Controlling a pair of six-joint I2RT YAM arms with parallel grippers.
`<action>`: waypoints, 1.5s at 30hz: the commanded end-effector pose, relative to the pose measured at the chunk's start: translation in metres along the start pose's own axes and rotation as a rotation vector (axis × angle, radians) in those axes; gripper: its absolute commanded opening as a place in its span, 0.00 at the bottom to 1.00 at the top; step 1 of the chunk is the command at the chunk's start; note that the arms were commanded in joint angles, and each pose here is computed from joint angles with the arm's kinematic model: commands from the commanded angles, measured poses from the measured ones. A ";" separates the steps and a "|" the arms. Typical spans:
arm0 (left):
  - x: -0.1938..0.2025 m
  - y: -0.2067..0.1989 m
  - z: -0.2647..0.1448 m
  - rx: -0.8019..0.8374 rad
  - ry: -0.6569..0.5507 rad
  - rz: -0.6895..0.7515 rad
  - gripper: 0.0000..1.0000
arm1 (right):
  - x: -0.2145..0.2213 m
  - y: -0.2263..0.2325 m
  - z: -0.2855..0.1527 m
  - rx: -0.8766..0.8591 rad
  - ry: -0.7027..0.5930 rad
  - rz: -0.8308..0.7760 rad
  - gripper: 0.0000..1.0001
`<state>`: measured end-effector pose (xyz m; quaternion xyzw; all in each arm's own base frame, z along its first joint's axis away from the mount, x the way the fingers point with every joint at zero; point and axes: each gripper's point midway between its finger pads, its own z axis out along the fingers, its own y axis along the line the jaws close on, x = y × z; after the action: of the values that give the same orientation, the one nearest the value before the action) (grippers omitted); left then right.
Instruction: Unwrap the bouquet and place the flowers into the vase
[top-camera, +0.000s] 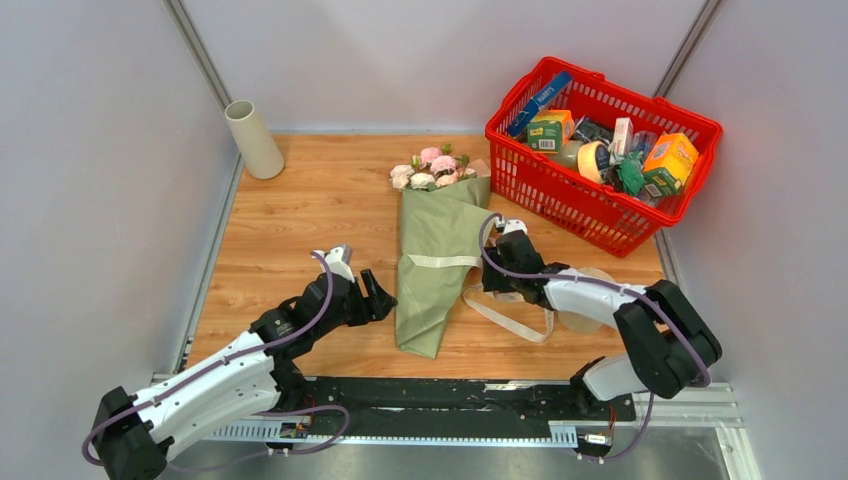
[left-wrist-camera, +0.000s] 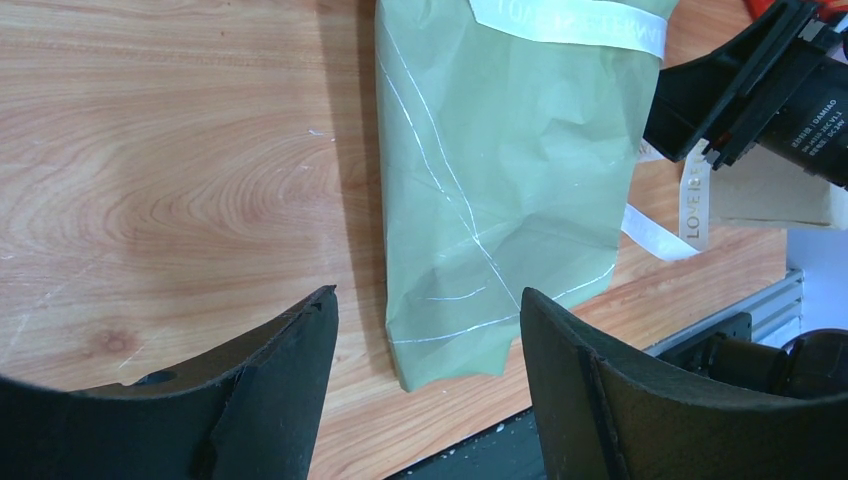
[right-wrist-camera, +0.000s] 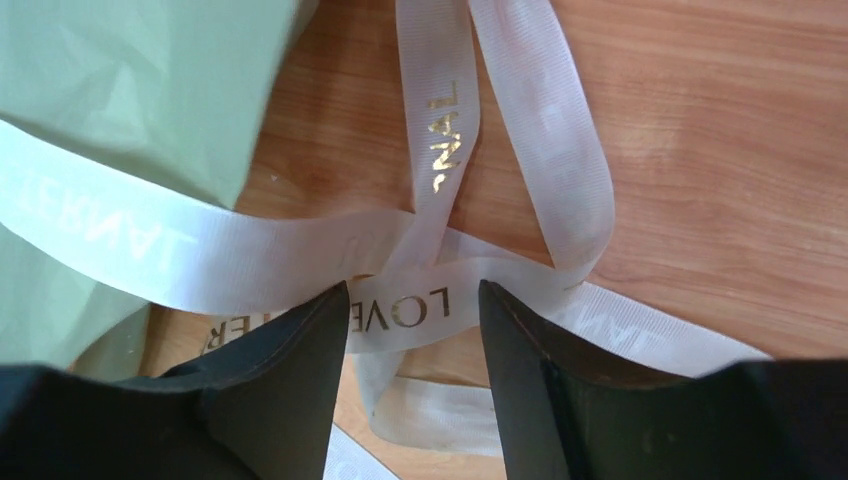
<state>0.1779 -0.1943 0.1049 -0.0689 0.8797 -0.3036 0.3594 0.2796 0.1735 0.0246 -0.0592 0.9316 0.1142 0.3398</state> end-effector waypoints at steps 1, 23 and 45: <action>-0.005 -0.012 -0.003 0.041 -0.012 -0.001 0.75 | -0.011 0.010 0.009 0.018 -0.040 0.021 0.53; -0.064 -0.087 -0.026 0.308 -0.176 0.425 0.75 | -0.149 0.047 -0.149 -0.146 -0.486 -0.044 0.00; -0.086 -0.228 -0.071 0.954 -0.304 0.582 0.89 | -0.189 0.202 -0.301 -0.952 -0.636 0.017 0.00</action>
<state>0.1897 -0.3027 0.2901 0.3011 0.6404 -0.4658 0.5313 0.2168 0.2897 0.3771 -0.1830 0.6794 0.4626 0.5394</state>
